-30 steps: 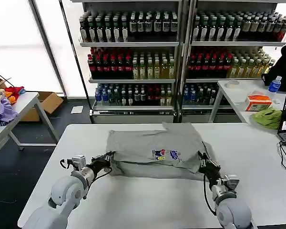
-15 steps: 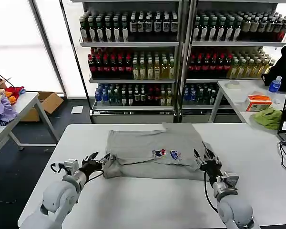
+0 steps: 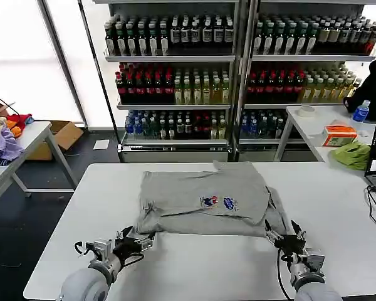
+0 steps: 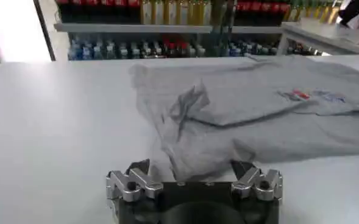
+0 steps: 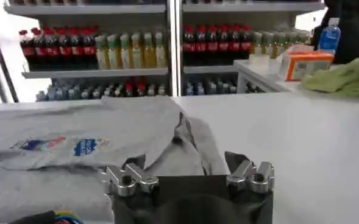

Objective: Fold and organize the clothes.

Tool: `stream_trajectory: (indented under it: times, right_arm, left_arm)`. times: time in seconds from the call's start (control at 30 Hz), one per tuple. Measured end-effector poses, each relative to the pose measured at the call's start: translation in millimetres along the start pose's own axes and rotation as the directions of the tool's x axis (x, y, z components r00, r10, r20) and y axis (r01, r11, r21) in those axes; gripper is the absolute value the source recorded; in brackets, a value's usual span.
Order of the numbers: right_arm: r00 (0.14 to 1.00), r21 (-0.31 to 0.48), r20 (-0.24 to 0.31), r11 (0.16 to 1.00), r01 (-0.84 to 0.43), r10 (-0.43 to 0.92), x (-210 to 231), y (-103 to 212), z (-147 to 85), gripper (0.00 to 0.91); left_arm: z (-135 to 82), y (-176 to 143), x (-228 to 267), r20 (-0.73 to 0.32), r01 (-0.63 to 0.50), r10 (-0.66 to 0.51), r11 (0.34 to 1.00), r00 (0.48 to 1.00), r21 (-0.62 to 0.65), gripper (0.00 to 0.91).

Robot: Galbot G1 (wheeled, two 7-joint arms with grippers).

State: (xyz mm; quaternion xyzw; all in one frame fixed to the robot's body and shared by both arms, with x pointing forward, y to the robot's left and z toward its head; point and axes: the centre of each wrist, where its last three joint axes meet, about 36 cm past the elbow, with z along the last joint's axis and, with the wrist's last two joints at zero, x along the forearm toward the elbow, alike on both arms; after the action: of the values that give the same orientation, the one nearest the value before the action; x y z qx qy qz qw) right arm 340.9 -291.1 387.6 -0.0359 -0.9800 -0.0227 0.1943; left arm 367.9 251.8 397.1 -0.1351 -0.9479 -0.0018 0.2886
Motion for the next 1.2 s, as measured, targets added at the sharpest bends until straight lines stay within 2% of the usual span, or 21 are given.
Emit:
stream_trajectory:
  times: [0.17, 0.2, 0.23, 0.27, 0.3, 0.33, 0.43, 0.9, 1.2]
  right_arm:
    - [0.999, -0.023, -0.04, 1.0, 0.001, -0.002, -1.2, 1.3, 3.6, 0.0]
    - [0.999, -0.027, -0.045, 1.0, 0.001, -0.002, -1.8, 1.8, 4.0, 0.0]
    - [0.999, -0.032, -0.052, 0.999, 0.0, -0.002, -2.6, 2.3, 4.5, 0.0]
    - [0.998, -0.035, -0.059, 0.999, 0.0, -0.002, -3.5, 3.0, 5.1, 0.0]
    - [0.998, -0.037, -0.064, 0.999, 0.001, -0.003, -4.0, 3.6, 5.7, 0.0]
    - [0.998, -0.038, -0.068, 0.999, 0.001, -0.004, -4.2, 4.0, 6.3, 0.0]
    - [0.997, -0.045, -0.077, 0.999, 0.001, -0.004, -4.7, 4.4, 8.3, 0.0]
    - [0.996, -0.056, -0.094, 0.998, 0.002, -0.007, -4.4, -1.0, 14.0, 0.0]
    - [0.994, -0.049, -0.095, 0.998, 0.049, -0.053, 1.6, -1.8, 14.9, 0.0]
  left_arm:
    - [-2.9, -4.9, -3.6, 0.013, 0.0, 0.0, 1.0, 1.0, 0.005, 0.907]
    - [-3.2, -4.6, -4.6, 0.014, 0.001, -0.001, 1.0, 1.0, 0.005, 0.856]
    - [-3.5, -4.3, -5.4, 0.015, 0.002, -0.002, 1.0, 1.0, 0.007, 0.615]
    - [-4.0, -3.5, -6.3, 0.016, 0.004, -0.004, 1.0, 1.0, 0.008, 0.534]
    - [-4.4, -2.6, -7.4, 0.017, 0.005, -0.005, 1.0, 1.0, 0.008, 0.322]
    - [-4.5, -1.8, -8.4, 0.017, 0.008, -0.008, 1.0, 1.0, 0.008, 0.191]
    - [-3.3, -0.2, -10.6, 0.013, 0.009, -0.009, 1.0, 1.0, 0.012, 0.01]
    - [4.1, -1.4, -9.1, 0.019, -0.011, 0.01, 0.999, 1.0, 0.032, 0.01]
    - [5.5, -3.0, -1.5, 0.03, -0.013, 0.012, 0.999, 0.999, 0.038, 0.01]
